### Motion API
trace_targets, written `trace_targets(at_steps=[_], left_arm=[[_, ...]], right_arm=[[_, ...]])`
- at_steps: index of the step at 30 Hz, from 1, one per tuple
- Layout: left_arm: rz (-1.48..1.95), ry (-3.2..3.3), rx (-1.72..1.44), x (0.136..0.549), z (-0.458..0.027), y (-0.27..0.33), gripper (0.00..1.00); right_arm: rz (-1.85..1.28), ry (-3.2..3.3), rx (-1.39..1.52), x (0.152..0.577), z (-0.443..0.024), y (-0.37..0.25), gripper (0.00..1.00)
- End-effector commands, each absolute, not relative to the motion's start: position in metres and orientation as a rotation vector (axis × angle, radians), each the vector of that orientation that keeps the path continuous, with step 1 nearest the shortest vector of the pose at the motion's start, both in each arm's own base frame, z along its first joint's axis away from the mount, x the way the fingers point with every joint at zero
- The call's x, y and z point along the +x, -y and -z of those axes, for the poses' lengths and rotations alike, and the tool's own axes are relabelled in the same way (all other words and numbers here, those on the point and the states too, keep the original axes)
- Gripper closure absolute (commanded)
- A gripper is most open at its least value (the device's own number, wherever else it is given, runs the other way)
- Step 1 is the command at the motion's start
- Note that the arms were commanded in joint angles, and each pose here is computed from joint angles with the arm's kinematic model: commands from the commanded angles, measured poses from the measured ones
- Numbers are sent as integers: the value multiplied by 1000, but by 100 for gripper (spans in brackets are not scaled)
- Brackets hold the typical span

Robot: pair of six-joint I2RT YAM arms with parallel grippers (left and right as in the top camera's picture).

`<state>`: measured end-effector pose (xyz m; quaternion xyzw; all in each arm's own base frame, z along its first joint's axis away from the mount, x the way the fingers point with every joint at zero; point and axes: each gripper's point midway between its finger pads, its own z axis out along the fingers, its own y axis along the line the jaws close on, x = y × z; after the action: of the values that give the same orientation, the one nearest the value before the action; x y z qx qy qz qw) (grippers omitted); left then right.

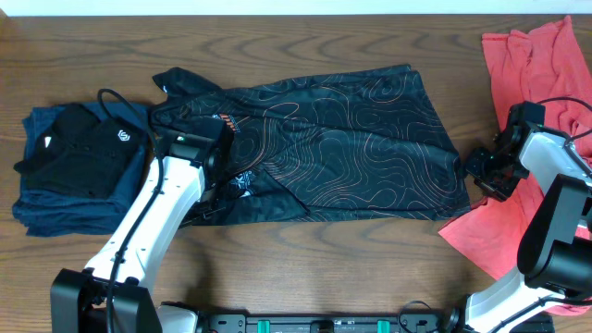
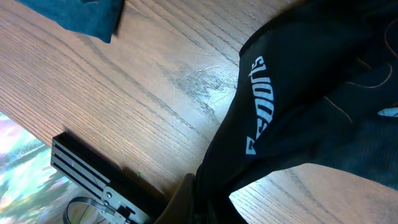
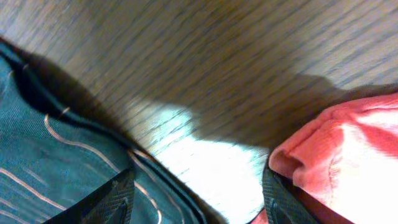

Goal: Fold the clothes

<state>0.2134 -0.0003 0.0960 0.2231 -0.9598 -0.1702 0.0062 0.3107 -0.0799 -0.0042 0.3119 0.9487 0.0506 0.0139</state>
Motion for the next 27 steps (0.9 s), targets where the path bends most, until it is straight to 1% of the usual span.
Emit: trace_targets(at_steps=[1,6,16,27], left_arm=[[573,2993,722,209,-97,-6,94],[573,2994,722,209,-97,-6,94],[573,2993,723,209,-97,-6,94],[573,2993,723,209,-97,-6,94]], right_arm=[[-360,-3081,947,287,26,49,36],[-371,-3154,932,266,31,43,35],[-388,-3244,976,215,57,27,35],[-411,-3291,1003,199,55,21,35]])
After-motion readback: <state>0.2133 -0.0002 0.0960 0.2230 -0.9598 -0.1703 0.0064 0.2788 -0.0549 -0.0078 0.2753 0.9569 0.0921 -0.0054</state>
